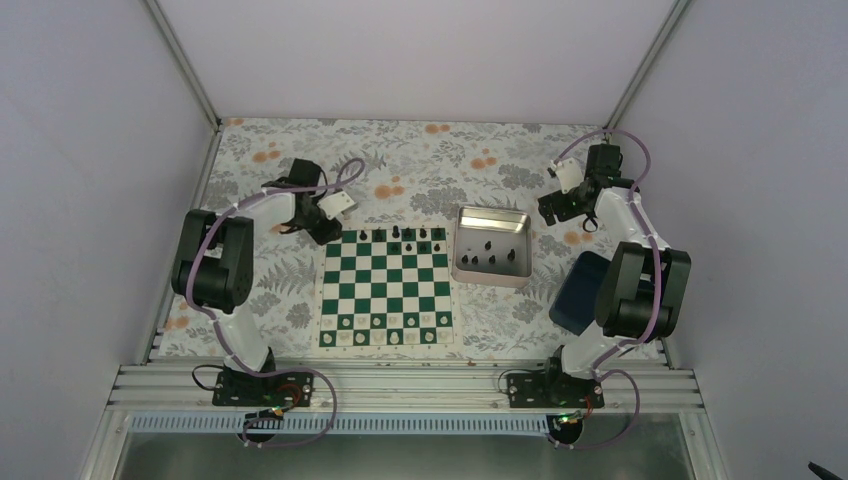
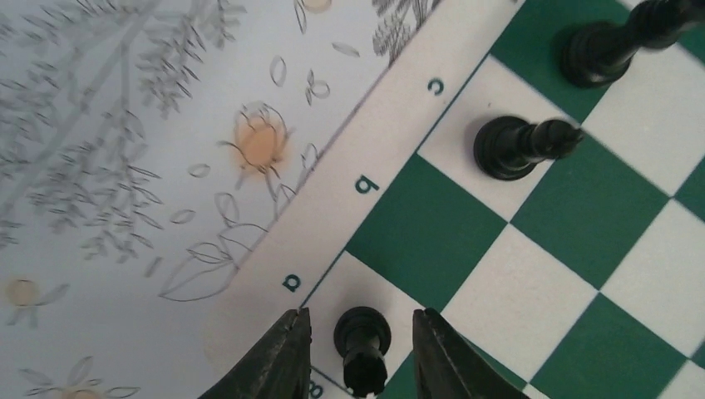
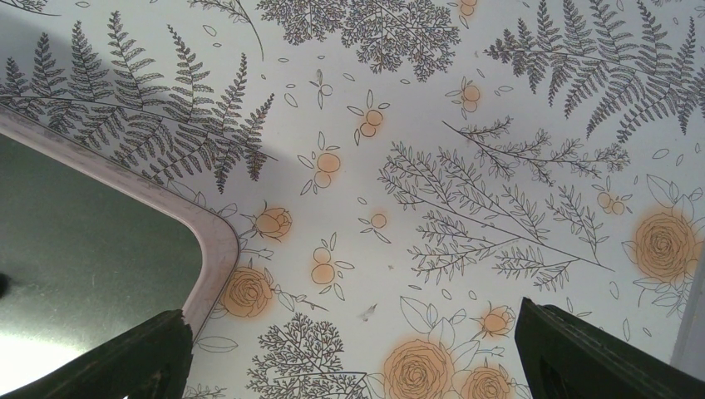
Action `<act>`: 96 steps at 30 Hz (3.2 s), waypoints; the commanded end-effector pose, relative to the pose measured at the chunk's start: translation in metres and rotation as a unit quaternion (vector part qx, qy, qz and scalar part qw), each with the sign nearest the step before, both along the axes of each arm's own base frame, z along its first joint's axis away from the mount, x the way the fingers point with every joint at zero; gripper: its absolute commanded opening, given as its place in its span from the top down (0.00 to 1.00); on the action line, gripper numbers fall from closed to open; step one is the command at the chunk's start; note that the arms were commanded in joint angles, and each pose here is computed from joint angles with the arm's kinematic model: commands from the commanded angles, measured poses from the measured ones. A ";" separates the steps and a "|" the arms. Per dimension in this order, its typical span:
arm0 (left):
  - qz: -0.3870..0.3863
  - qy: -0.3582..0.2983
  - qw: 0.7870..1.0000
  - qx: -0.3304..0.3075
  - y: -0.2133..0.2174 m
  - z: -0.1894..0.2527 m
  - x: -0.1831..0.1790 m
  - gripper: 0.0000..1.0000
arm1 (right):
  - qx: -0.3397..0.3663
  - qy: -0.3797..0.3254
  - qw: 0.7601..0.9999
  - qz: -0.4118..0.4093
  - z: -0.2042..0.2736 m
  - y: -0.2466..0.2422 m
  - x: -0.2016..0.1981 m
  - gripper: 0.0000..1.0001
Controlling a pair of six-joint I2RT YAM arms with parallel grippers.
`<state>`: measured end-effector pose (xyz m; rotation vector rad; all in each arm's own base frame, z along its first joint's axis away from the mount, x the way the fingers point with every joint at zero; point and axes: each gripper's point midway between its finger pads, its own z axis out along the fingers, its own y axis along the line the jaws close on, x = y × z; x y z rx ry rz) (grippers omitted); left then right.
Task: Set up the chess pieces on the board
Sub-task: Place the chess piece on the chessboard, then pick up the chess piece from the storage box.
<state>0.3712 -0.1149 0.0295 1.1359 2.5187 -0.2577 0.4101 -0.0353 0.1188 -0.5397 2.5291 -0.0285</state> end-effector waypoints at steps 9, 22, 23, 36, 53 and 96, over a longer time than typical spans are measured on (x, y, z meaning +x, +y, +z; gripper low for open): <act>-0.049 -0.127 0.990 -0.031 -0.057 0.140 0.056 0.45 | -0.003 0.005 1.000 0.013 -0.004 0.005 0.000 0.00; -0.242 -0.151 0.953 -0.101 -0.289 0.185 0.043 0.20 | -0.008 -0.003 1.000 -0.010 -0.001 -0.008 0.003 0.00; -0.252 -0.144 0.950 -0.113 -0.303 0.183 0.041 0.20 | -0.009 -0.005 1.000 -0.014 0.000 -0.010 0.003 0.00; -0.305 -0.048 0.942 -0.130 -0.374 0.084 -0.003 0.33 | 0.000 -0.010 1.000 -0.023 0.002 -0.017 0.003 0.00; -0.337 -0.024 0.936 -0.103 -0.386 0.040 -0.024 0.56 | 0.004 -0.006 1.000 -0.015 0.001 -0.014 0.000 0.00; -0.335 -0.025 0.938 -0.079 -0.390 0.019 -0.026 0.88 | 0.017 -0.005 1.000 -0.004 0.004 -0.006 -0.002 0.00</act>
